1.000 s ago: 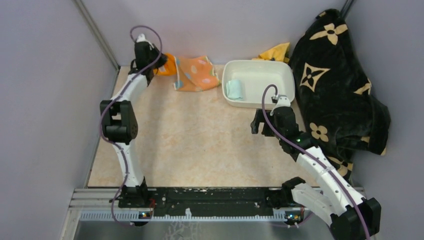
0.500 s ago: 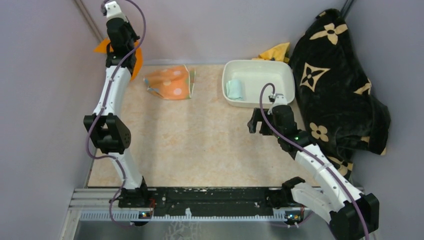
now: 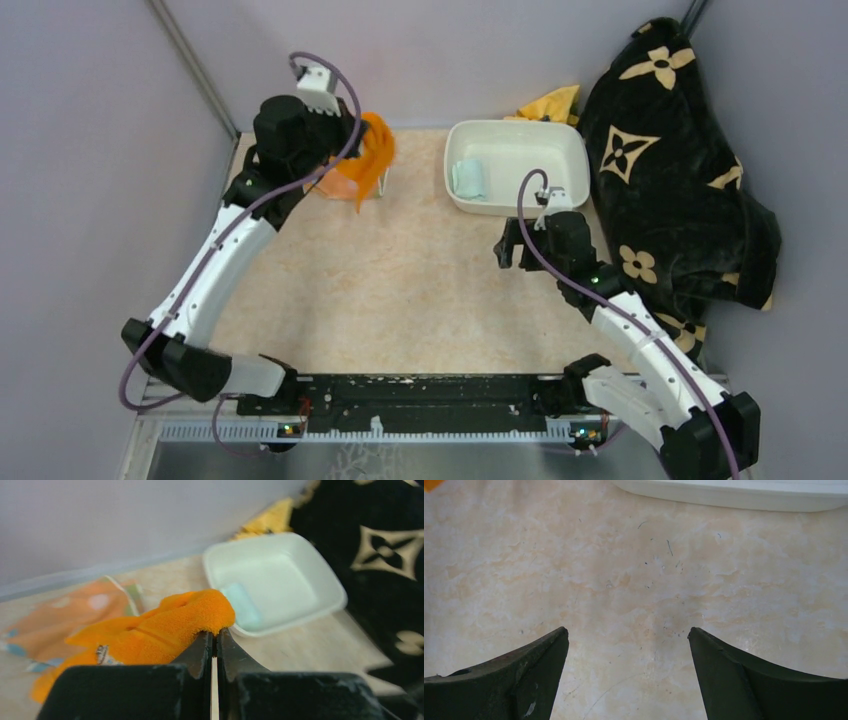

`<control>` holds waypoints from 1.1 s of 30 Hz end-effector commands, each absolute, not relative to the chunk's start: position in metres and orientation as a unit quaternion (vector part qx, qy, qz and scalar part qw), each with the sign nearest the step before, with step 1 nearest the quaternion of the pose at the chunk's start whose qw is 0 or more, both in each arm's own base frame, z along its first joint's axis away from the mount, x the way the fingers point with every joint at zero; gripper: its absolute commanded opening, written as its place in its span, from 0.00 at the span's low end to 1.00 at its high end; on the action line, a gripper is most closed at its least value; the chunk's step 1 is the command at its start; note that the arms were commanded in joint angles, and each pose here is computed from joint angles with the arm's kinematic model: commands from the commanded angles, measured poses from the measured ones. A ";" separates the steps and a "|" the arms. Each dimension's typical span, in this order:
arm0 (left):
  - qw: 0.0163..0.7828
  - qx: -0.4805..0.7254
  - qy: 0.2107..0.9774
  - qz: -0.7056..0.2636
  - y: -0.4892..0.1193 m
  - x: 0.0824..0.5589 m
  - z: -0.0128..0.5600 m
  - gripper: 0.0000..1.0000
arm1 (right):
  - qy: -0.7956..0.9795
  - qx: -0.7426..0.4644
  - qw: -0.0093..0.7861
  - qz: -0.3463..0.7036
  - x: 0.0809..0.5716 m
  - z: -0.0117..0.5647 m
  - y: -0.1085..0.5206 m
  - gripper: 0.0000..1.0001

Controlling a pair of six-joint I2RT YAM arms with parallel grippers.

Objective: Roll the towels
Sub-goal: Place the towel at the center of the board, then flatten out the towel at the center of the board.

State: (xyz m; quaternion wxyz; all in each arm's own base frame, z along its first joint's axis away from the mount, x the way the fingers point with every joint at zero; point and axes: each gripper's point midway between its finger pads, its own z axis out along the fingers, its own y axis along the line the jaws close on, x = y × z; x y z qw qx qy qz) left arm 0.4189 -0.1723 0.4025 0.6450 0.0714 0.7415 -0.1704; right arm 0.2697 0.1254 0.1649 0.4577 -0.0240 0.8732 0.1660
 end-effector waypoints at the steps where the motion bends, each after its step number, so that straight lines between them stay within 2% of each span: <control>1: 0.568 0.142 0.757 -0.290 -0.228 0.350 0.378 0.04 | 0.842 -0.046 0.508 0.176 0.277 0.195 0.128 0.90; 4: 0.538 0.141 0.771 -0.311 -0.231 0.320 0.351 0.17 | 0.840 -0.055 0.510 0.176 0.276 0.197 0.128 0.90; 5: 0.523 0.132 0.786 -0.302 -0.225 0.314 0.327 0.25 | 0.840 -0.059 0.509 0.177 0.275 0.196 0.129 0.90; 9: 0.499 0.090 0.825 -0.249 -0.195 0.300 0.274 0.46 | 0.845 -0.081 0.492 0.192 0.270 0.189 0.137 0.90; 11: 0.482 0.076 0.842 -0.232 -0.187 0.294 0.251 0.53 | 0.851 -0.093 0.476 0.203 0.265 0.183 0.142 0.90; 20: 0.353 0.059 0.899 -0.254 -0.200 0.270 0.152 0.60 | 0.908 -0.075 0.361 0.201 0.235 0.122 0.140 0.82; 26: 0.324 0.096 0.916 -0.215 -0.218 0.311 0.114 0.63 | 0.915 -0.039 0.344 0.206 0.231 0.114 0.139 0.81; 33: 0.294 0.146 0.932 -0.154 -0.235 0.368 0.072 0.62 | 0.915 -0.024 0.345 0.209 0.231 0.117 0.139 0.80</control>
